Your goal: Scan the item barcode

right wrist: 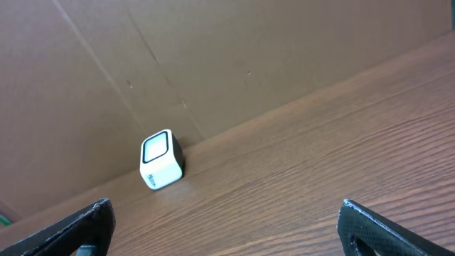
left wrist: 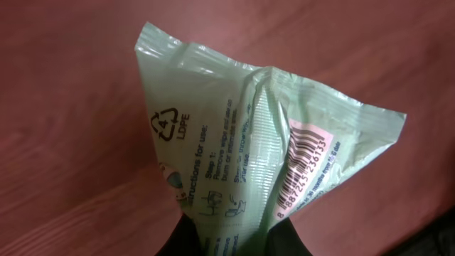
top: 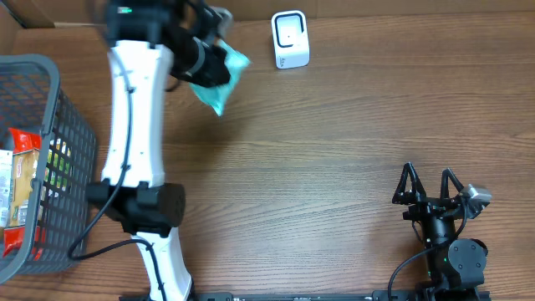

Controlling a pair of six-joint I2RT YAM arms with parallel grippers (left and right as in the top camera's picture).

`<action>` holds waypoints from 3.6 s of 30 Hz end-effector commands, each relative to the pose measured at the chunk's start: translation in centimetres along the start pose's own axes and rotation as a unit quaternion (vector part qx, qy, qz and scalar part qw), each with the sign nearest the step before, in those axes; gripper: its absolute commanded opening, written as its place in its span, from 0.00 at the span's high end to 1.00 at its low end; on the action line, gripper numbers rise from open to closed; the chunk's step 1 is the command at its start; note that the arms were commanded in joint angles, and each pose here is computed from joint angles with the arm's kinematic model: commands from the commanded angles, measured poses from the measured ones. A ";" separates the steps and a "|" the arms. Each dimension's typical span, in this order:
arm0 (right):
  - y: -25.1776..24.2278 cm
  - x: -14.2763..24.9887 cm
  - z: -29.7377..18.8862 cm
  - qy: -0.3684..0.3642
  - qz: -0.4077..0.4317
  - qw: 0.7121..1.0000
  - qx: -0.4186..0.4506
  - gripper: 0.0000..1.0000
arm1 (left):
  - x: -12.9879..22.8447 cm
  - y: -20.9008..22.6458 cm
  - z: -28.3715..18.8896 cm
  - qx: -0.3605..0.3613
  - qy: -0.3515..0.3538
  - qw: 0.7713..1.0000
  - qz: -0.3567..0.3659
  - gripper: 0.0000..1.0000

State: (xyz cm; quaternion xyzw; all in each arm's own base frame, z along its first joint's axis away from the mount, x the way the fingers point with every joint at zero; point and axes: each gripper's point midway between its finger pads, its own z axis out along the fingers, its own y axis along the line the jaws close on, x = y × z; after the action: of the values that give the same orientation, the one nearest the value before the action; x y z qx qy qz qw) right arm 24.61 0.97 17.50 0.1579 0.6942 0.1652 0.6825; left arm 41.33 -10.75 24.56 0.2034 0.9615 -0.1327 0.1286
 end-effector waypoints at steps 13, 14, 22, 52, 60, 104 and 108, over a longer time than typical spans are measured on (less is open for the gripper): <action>-0.2 0.1 0.0 -0.003 0.001 1.000 0.003 0.00 | 7.1 -1.2 12.9 0.044 0.158 0.984 0.071 0.95; -0.2 0.1 0.0 -0.003 0.001 1.000 0.003 0.00 | 7.6 -1.2 13.4 0.045 0.163 0.983 0.070 0.91; -0.2 0.1 0.0 -0.003 0.001 1.000 0.003 0.00 | 7.2 -0.4 14.6 0.026 0.151 0.985 0.079 0.43; -0.2 0.1 0.0 -0.003 0.001 1.000 0.003 0.00 | 5.4 -5.9 4.1 -0.119 0.010 0.979 -0.167 0.95; -0.2 0.1 0.0 -0.003 0.001 1.000 0.003 0.00 | 10.2 -5.2 13.1 -0.143 0.055 0.964 -0.220 0.96; -0.2 0.1 0.0 -0.003 0.001 1.000 0.003 0.00 | 10.4 -6.2 21.6 -0.035 0.056 0.997 -0.040 0.83; -0.2 0.1 0.0 -0.003 0.001 1.000 0.003 0.00 | 8.0 -7.2 20.2 -0.020 0.034 0.998 -0.039 0.85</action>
State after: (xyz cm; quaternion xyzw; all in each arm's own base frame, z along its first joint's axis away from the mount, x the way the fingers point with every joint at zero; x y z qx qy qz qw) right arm 24.61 0.97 17.50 0.1579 0.6942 0.1652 0.6825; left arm 33.79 -18.64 2.89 0.1521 0.9820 -0.0844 0.0736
